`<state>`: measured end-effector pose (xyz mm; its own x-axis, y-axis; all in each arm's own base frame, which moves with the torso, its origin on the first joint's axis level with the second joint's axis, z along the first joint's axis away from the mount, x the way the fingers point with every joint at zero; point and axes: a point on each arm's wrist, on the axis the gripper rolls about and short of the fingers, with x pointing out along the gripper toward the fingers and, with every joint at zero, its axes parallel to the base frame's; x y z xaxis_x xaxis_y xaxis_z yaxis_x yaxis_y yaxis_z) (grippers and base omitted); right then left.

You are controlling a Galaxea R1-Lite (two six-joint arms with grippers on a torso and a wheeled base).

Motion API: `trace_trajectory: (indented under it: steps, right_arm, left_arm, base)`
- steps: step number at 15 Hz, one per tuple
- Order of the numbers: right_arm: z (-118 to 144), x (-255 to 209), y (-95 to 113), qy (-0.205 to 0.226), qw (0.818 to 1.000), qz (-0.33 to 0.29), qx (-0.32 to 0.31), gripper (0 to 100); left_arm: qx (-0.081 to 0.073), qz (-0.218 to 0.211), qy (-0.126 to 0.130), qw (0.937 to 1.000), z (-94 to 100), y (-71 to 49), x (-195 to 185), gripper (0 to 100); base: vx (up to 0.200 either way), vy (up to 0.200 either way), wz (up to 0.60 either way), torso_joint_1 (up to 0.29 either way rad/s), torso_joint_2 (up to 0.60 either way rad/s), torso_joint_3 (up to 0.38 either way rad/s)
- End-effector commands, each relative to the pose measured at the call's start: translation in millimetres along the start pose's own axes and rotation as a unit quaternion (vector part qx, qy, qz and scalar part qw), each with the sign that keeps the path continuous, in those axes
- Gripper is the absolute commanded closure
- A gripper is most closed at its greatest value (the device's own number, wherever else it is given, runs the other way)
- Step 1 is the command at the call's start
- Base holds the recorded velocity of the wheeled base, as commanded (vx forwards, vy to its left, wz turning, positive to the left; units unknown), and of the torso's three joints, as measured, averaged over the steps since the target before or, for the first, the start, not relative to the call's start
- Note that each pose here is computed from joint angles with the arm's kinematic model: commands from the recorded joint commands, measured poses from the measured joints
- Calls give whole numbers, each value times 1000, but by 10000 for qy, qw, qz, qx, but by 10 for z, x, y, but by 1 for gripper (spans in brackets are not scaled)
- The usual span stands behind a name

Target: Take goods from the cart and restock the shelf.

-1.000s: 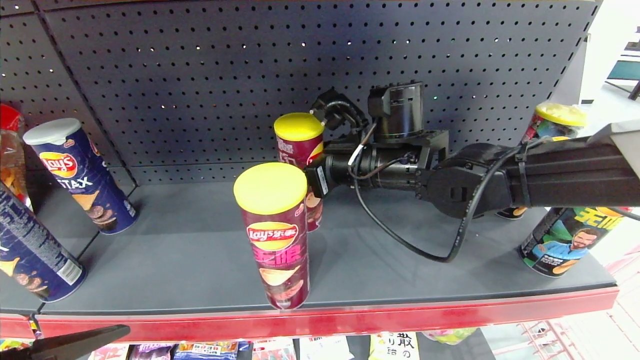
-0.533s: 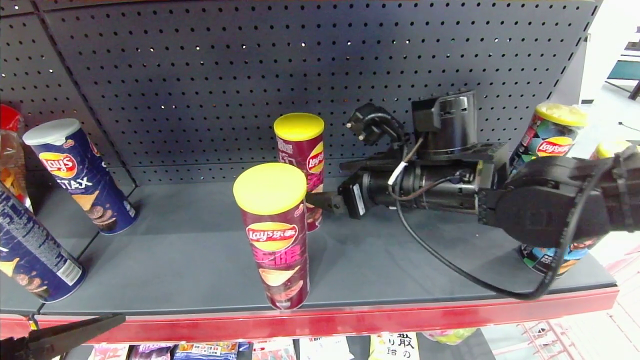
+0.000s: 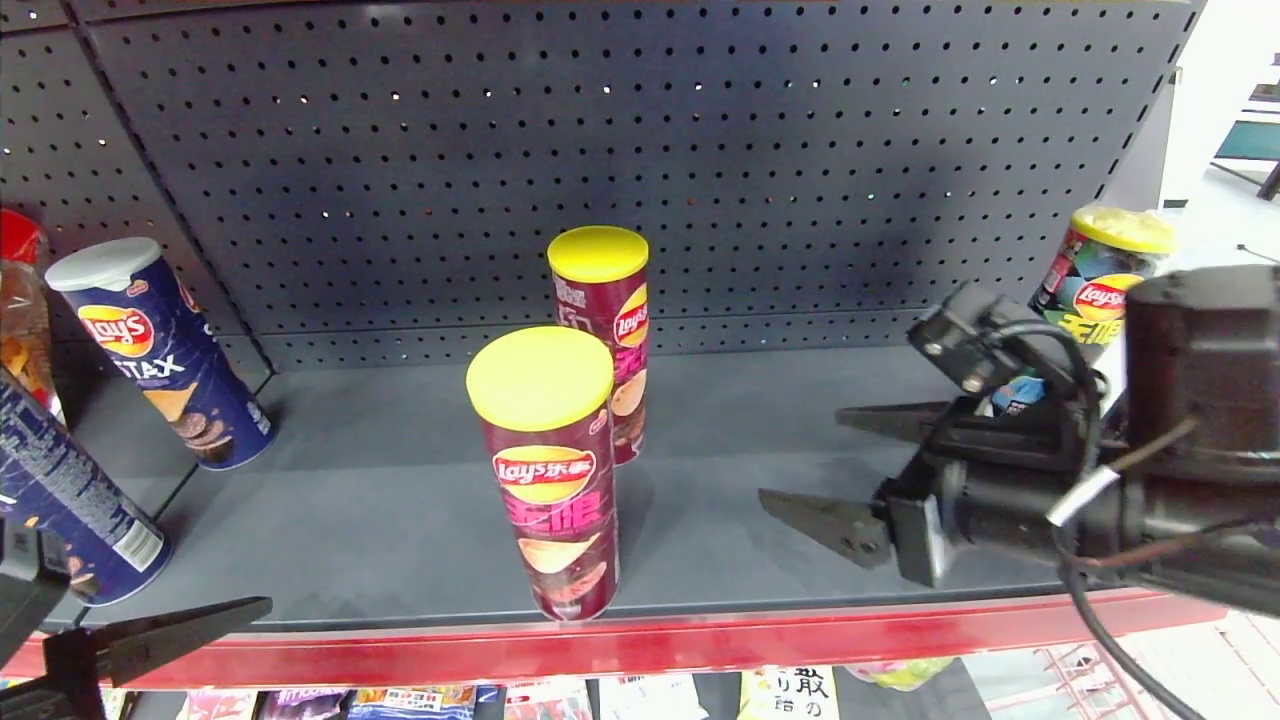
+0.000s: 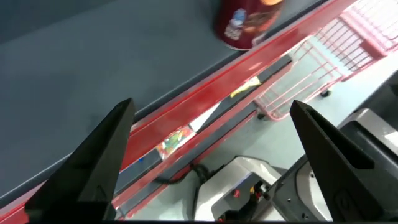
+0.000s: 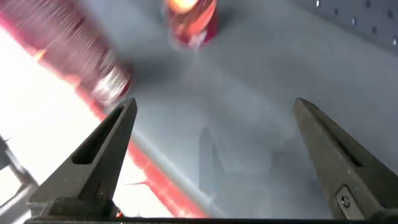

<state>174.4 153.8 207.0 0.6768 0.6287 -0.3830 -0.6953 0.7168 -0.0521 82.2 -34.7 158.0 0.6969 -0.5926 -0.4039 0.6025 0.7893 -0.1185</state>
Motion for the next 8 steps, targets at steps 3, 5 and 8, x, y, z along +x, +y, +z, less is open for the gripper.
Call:
trace_trajectory:
  steps: [3,5,8]
  right_arm:
    - [-505,-1028,113,-731,9972,125,-112,0]
    - [-683,-1348,68,-1146,9925,-435,-8,0]
    - [-708,-1549,-41,-1393,9764,-1628,266,0]
  left_arm:
    - [-174,182,568,9981,55,105,255,0]
    - [-183,219,817,9963,79,168,410,0]
    - [-55,212,729,9971,158,279,720,0]
  base:
    - [0,0,0,0,0,0]
    - [0,0,0,0,0,0]
    - [0,0,0,0,0,0]
